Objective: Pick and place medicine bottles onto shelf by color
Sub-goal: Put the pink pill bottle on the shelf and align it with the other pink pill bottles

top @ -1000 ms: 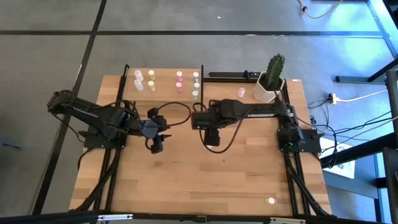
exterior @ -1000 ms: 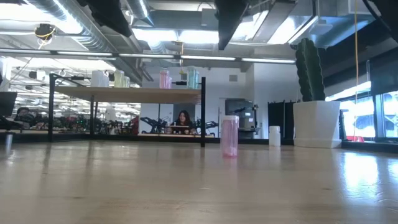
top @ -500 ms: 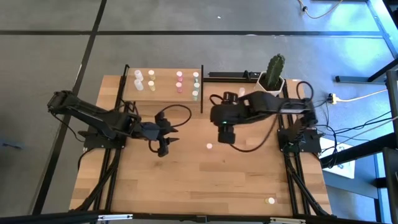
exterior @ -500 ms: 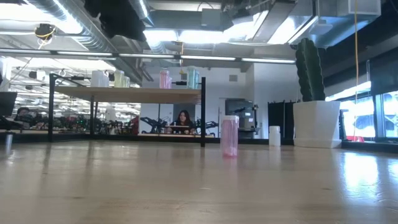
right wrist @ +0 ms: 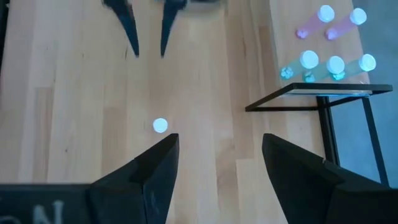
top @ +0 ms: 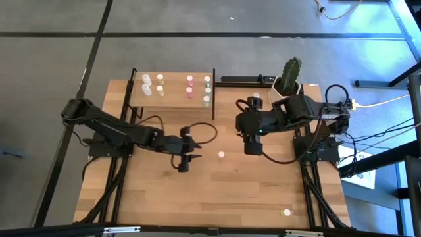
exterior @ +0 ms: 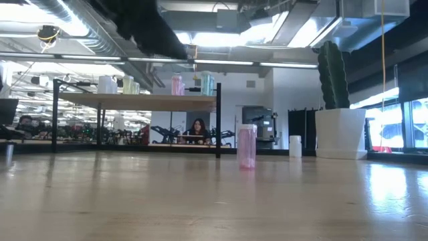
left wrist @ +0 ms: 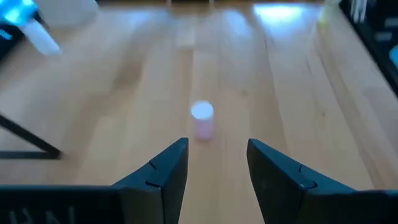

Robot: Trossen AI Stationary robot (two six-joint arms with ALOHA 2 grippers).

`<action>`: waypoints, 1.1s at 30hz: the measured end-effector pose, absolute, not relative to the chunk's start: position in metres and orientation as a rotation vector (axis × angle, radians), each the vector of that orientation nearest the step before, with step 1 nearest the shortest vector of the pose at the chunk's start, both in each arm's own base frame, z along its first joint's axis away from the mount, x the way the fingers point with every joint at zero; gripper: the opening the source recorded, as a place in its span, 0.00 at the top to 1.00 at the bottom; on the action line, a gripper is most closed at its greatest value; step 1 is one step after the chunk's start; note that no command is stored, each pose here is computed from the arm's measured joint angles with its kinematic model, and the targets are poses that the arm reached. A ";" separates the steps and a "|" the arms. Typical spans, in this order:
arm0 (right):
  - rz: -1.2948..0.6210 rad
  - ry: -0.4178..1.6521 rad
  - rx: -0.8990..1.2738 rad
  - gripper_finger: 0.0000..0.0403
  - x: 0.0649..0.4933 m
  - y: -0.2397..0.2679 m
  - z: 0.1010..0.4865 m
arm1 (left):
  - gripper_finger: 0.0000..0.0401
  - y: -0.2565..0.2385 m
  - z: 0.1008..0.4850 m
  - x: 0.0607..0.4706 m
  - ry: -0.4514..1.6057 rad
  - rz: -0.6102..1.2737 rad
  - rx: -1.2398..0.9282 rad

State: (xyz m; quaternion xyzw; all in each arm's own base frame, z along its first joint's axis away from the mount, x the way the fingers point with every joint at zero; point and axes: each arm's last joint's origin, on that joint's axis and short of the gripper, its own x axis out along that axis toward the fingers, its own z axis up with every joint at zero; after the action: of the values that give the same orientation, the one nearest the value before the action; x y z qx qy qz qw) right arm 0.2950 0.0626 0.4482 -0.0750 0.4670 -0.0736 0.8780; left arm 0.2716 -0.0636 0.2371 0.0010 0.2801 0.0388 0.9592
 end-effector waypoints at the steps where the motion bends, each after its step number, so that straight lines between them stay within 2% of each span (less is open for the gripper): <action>1: -0.150 0.972 -0.158 0.42 0.294 0.063 0.449 | 0.61 -0.063 0.233 0.277 0.591 0.065 -0.004; 11: -0.080 0.968 -0.181 0.42 0.288 0.064 0.453 | 0.61 -0.058 0.196 0.319 0.699 0.052 -0.066; 21: -0.061 0.973 -0.161 0.42 0.288 0.065 0.453 | 0.61 -0.076 0.175 0.328 0.701 0.023 -0.044; 33: -0.058 0.923 -0.148 0.42 0.292 0.066 0.455 | 0.61 -0.080 0.176 0.328 0.665 0.085 -0.013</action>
State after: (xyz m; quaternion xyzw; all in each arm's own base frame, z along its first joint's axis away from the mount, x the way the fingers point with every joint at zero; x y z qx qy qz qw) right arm 0.2924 0.0659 0.4554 -0.0712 0.4446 -0.0281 0.8924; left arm 0.3284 -0.0798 0.1760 -0.0065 0.3265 0.0419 0.9442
